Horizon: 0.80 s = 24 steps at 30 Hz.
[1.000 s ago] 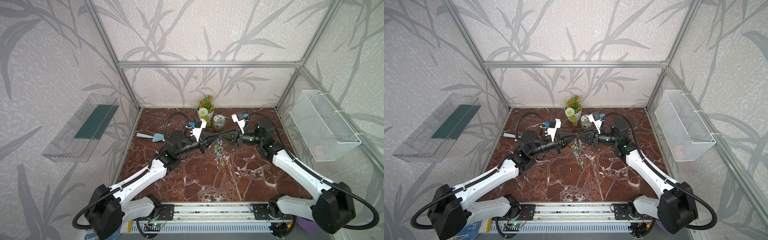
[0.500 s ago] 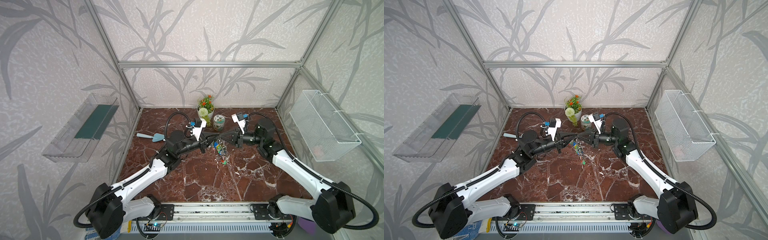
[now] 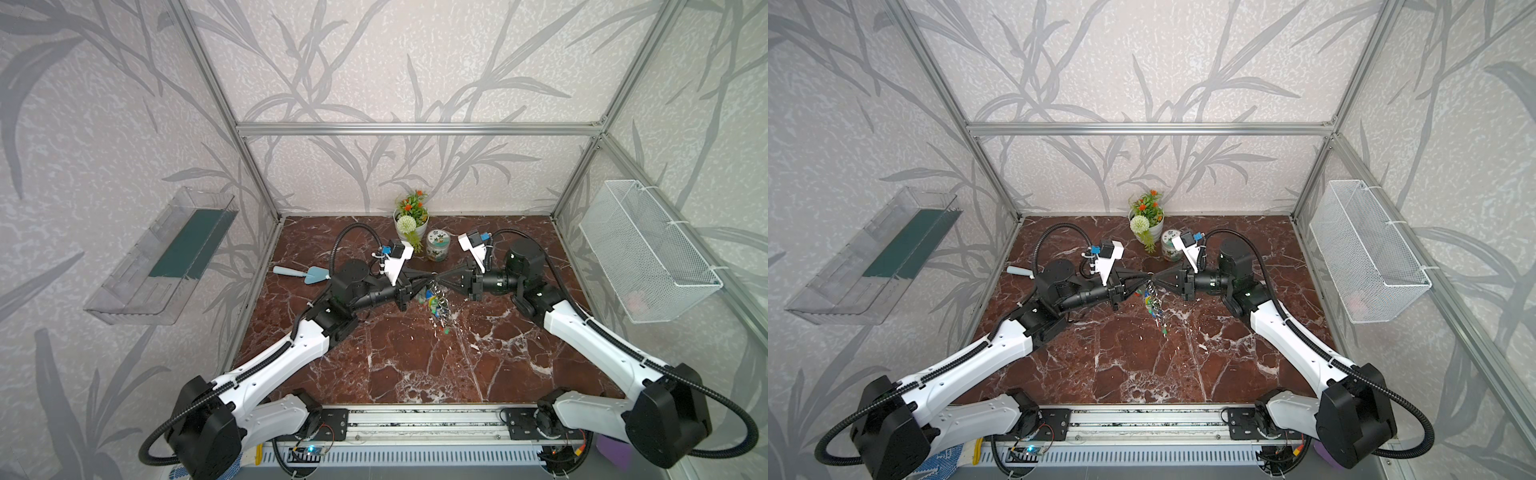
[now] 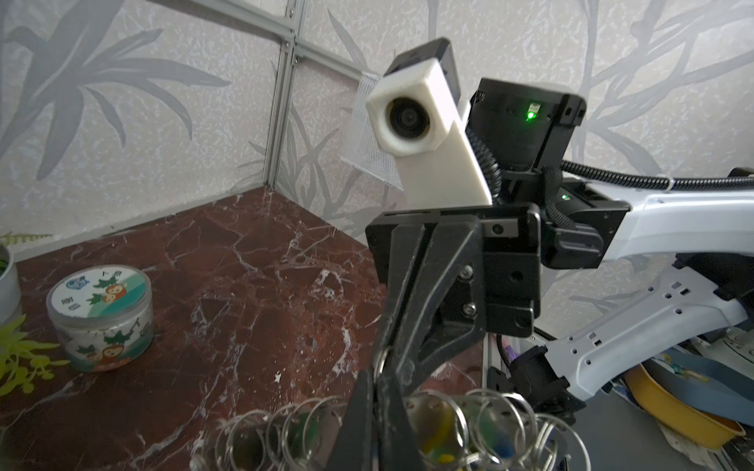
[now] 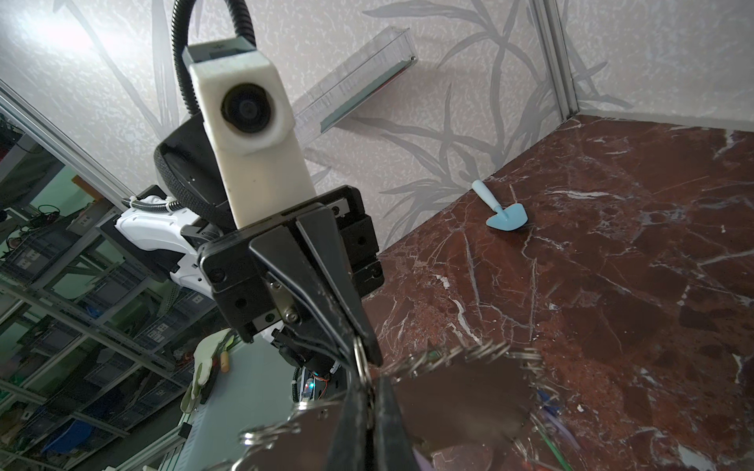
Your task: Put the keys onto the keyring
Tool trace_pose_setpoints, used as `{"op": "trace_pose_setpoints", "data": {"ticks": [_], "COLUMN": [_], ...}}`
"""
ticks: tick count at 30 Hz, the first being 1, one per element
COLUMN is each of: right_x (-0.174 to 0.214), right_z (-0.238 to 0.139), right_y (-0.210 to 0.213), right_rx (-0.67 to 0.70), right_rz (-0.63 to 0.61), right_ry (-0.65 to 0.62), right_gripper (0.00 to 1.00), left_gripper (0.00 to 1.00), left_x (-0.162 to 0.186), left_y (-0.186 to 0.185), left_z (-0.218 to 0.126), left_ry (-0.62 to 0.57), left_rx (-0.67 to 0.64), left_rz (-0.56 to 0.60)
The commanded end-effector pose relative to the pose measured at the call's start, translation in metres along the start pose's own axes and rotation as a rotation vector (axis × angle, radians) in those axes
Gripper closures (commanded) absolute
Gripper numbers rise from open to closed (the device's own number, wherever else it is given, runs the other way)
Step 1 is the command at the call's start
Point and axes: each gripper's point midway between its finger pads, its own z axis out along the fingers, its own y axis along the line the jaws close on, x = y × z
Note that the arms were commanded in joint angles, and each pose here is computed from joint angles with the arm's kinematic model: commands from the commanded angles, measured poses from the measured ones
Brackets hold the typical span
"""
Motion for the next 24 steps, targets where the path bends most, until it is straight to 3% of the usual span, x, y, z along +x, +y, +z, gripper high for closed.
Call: {"op": "trace_pose_setpoints", "data": {"ticks": [1, 4, 8, 11, 18, 24], "right_x": [-0.012, -0.012, -0.009, -0.008, -0.003, 0.002], "right_z": [-0.008, -0.009, -0.009, -0.009, -0.009, -0.006], "right_y": [0.002, 0.001, 0.001, 0.003, 0.011, 0.014], "right_rx": [0.046, 0.055, 0.062, 0.054, 0.013, -0.005], "right_rz": [-0.071, -0.087, -0.105, -0.123, -0.147, -0.15], "right_ry": [-0.036, -0.031, -0.014, -0.005, 0.02, 0.04], "right_gripper": [1.0, 1.0, 1.0, 1.0, 1.0, 1.0], "left_gripper": [0.86, 0.79, 0.58, 0.48, 0.48, 0.55], "left_x": [-0.019, -0.016, -0.01, -0.004, -0.001, 0.0], "left_y": [-0.015, -0.015, -0.016, -0.021, -0.018, -0.007], "left_z": [-0.015, -0.021, -0.03, -0.033, -0.032, -0.02], "left_ry": [0.026, 0.092, 0.177, 0.263, 0.4, 0.476], "left_rx": [0.032, 0.025, 0.05, 0.085, 0.13, 0.16], "left_rz": [0.055, 0.066, 0.088, 0.144, 0.307, 0.382]}}
